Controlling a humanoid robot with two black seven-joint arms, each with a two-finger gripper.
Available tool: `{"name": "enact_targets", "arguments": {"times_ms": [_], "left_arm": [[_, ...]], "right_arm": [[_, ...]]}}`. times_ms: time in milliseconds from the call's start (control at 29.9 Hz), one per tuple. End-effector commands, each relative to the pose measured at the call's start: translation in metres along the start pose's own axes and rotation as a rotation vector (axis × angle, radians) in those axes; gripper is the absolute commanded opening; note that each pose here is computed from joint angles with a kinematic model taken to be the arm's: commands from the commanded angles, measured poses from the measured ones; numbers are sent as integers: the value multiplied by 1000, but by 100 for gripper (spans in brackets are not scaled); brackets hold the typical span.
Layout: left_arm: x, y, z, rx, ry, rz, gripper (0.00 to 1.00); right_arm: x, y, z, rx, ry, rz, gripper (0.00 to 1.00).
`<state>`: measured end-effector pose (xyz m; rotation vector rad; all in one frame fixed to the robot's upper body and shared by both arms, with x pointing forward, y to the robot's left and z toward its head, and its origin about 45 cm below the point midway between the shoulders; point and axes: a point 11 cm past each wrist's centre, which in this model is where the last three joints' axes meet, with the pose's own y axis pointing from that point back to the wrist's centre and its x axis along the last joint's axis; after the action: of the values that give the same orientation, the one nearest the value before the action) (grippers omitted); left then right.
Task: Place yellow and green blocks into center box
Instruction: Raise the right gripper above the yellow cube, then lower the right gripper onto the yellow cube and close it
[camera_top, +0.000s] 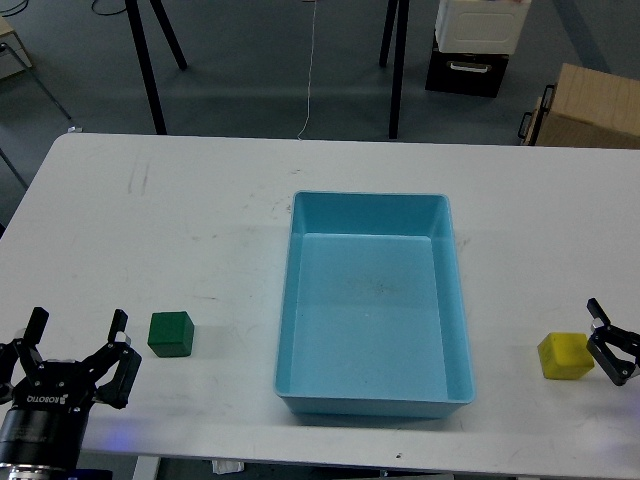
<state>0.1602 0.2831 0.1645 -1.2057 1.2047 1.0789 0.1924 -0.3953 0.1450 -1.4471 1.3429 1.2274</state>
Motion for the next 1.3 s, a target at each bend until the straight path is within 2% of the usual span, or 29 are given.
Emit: {"name": "enact_targets", "arguments": {"times_ms": [0, 167, 301, 468, 701, 1069, 1269], "left_arm": [[0, 0, 0, 0, 0, 0, 100], [1, 0, -2, 13, -28, 5, 100], [0, 0, -1, 12, -36, 3, 100], [-5, -10, -3, 15, -32, -30, 100], [-13, -25, -5, 21, -29, -77, 100], [-17, -33, -6, 30, -30, -102, 100], [-18, -38, -7, 34, -32, -113, 100]], "right_arm": [[-5, -2, -2, -1, 7, -13, 100], [-10, -2, -4, -23, 31, -21, 100], [-38, -14, -24, -89, 156, -61, 100], [-102, -58, -49, -286, 592, -146, 100], [-146, -103, -42, -579, 1061, -157, 100], [-162, -164, -23, -1007, 1733, -13, 100], [-153, -164, -25, -1208, 2065, 71, 100]]}}
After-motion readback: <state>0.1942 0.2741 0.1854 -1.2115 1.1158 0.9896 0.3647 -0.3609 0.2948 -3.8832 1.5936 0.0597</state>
